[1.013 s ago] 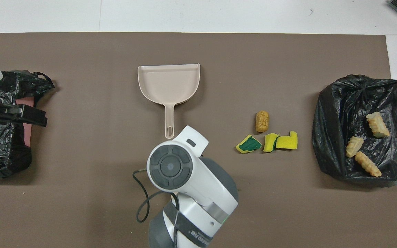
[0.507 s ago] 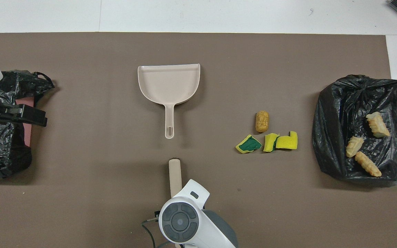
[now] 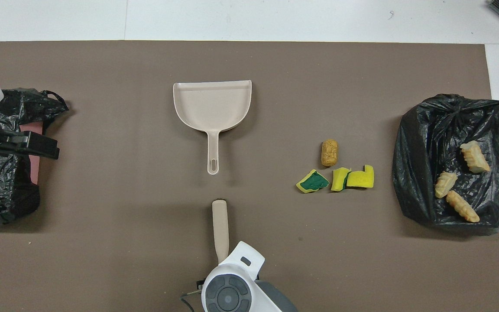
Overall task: Sweep and dump trash in bin
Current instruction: 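Grasp the beige brush handle with the right gripper, then grasp the dustpan with the left gripper while the right gripper carries the brush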
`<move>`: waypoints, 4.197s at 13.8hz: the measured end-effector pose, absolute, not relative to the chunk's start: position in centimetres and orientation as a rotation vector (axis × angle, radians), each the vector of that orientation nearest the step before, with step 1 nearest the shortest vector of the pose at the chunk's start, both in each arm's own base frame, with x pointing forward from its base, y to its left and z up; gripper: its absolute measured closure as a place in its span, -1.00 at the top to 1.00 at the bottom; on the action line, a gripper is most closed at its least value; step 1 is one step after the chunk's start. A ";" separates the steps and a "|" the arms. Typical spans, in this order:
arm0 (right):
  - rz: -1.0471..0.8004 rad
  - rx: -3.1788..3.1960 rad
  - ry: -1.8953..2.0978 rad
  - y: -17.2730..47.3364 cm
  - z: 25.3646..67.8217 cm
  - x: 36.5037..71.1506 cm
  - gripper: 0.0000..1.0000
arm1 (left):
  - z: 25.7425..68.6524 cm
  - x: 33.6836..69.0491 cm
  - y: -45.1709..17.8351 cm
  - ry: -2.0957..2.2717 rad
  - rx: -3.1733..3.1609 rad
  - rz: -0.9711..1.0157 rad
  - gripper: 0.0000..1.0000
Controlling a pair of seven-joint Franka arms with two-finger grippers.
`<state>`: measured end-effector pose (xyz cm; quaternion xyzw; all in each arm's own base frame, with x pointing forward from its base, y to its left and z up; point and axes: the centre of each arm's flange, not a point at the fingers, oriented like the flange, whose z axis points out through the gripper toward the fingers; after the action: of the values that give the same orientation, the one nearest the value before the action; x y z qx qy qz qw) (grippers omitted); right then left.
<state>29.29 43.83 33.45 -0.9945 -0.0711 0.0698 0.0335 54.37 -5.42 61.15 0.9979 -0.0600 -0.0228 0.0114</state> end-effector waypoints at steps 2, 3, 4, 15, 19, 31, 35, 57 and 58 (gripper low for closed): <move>0.221 -3.060 -0.219 44.0 33.4 28.9 -0.15 | 61.2 54.4 -5.5 -0.190 3.112 -0.071 1.00; 0.222 -3.062 -0.195 44.0 33.4 28.9 -0.34 | 61.2 54.4 -5.6 -0.193 3.112 -0.070 1.00; 0.222 -3.064 -0.165 44.0 33.4 28.9 -0.48 | 61.2 54.4 -5.7 -0.196 3.112 -0.068 1.00; 0.083 -3.184 0.096 30.8 43.2 38.7 -0.48 | 52.5 58.7 -15.3 -0.366 3.076 0.048 1.00; 0.070 -3.325 0.122 23.2 42.0 42.7 -0.48 | 47.2 59.4 -23.4 -0.296 3.060 0.084 1.00; 0.447 -3.450 -0.405 8.7 35.4 47.3 -0.48 | 36.4 55.9 -34.8 -0.212 3.051 0.050 1.00; 0.465 -3.346 -0.381 11.6 35.1 46.5 -0.48 | 36.3 55.9 -34.8 -0.191 3.053 0.050 0.40; 0.570 -3.259 -0.233 15.1 35.9 43.4 -0.48 | 46.8 58.9 -11.4 -1.381 2.772 -0.071 -0.36; 0.569 -3.224 -0.206 15.7 35.7 43.4 -0.48 | 46.5 58.9 -10.0 -1.522 2.691 -0.078 -0.36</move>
<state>43.41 15.66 35.72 -0.9805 -0.0626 0.1730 -0.0691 58.89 -9.98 46.51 0.8700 -0.4919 -0.0254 0.0245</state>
